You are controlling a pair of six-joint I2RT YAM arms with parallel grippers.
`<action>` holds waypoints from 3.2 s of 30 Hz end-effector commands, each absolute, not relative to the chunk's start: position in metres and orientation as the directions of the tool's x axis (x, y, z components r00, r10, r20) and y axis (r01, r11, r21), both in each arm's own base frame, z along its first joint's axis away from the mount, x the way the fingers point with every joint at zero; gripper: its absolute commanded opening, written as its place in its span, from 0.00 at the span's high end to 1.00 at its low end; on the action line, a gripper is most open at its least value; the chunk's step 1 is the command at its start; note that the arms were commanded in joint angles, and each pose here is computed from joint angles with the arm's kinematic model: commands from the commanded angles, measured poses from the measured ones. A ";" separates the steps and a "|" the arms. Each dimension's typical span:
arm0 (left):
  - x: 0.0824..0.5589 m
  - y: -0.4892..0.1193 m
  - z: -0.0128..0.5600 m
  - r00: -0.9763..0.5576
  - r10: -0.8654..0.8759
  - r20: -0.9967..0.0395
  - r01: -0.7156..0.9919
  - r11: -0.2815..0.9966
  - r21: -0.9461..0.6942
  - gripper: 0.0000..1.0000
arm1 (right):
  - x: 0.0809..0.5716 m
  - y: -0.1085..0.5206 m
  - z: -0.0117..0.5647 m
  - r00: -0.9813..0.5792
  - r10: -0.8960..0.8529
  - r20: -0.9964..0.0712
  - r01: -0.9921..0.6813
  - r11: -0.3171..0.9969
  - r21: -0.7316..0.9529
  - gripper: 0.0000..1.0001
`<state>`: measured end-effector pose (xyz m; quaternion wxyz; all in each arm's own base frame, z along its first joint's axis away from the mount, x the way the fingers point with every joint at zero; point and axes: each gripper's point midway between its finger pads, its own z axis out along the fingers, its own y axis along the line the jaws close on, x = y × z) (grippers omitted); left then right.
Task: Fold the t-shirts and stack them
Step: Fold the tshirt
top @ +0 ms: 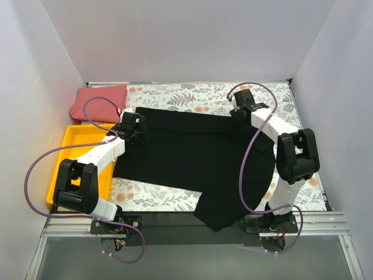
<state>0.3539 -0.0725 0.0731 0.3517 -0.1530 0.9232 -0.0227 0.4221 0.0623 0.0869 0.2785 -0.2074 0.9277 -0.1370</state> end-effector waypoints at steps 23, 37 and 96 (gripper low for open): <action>0.361 -0.078 0.084 -0.692 -0.287 -0.663 -0.234 0.957 -0.170 0.32 | 0.379 0.093 0.029 -0.685 -0.678 -0.265 -0.564 0.725 -0.396 0.62; 0.361 -0.080 0.083 -0.696 -0.287 -0.658 -0.230 0.958 -0.174 0.32 | 0.372 0.102 0.040 -0.677 -0.680 -0.281 -0.564 0.725 -0.396 0.99; 0.537 -0.063 0.061 -0.656 -0.409 -0.634 -0.314 0.912 -0.263 0.36 | 0.474 -0.044 0.093 -0.555 0.651 -0.518 0.197 0.707 0.679 0.49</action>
